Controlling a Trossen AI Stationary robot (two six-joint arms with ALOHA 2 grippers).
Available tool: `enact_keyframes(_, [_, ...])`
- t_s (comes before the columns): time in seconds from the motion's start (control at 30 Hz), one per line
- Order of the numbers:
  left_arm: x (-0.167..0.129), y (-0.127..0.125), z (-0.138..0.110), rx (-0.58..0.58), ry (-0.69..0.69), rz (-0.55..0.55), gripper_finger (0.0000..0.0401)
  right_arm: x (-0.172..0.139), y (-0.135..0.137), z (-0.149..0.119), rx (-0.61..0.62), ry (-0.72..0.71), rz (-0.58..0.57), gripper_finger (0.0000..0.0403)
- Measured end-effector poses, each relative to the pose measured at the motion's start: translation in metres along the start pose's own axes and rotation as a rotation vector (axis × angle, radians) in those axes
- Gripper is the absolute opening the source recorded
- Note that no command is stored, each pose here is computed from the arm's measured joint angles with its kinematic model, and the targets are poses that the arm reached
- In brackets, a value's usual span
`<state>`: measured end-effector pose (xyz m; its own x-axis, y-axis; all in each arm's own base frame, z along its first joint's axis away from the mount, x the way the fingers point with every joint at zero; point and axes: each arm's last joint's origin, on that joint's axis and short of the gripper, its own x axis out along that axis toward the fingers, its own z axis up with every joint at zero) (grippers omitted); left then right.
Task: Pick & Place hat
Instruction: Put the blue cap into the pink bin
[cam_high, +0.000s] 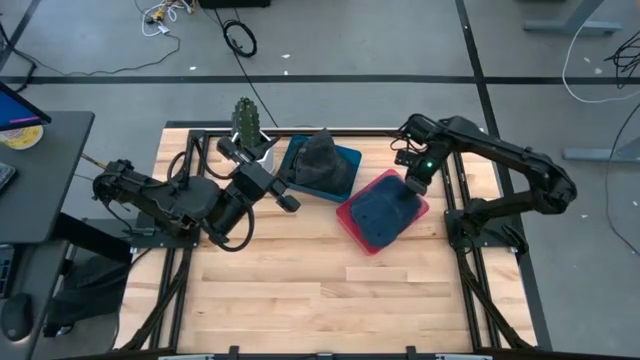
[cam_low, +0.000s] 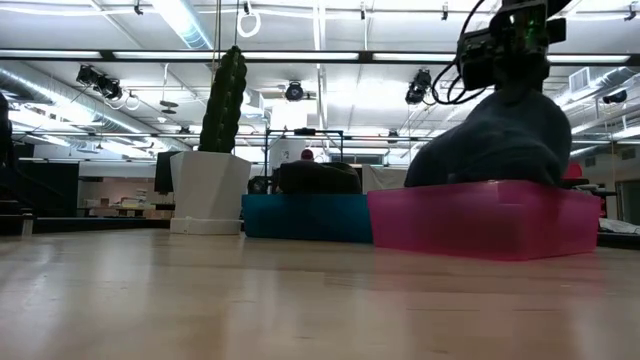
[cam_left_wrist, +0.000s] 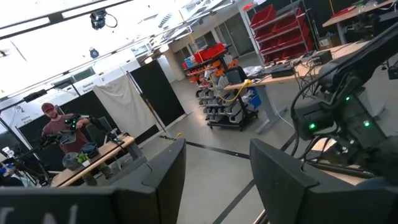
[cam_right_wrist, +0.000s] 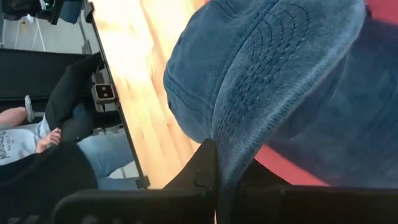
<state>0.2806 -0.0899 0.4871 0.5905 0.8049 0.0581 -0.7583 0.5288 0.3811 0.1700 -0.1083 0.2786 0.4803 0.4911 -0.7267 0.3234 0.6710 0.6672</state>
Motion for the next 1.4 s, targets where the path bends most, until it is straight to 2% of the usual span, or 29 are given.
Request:
enact_keyframes(0.3, [0.000,0.000,0.000,0.001,0.000,0.000,0.0181,0.006,-0.007,0.015,-0.009,-0.042,-0.004,0.0004])
enact_keyframes(0.83, [0.003,0.001,-0.001,0.003,0.003,0.008,0.0181,0.009,-0.009,0.010,0.073,0.026,-0.010,0.0004])
enact_keyframes(1.4, [0.006,0.001,-0.001,0.005,-0.019,-0.018,0.0181,0.020,-0.022,0.023,0.093,0.048,-0.032,0.0004])
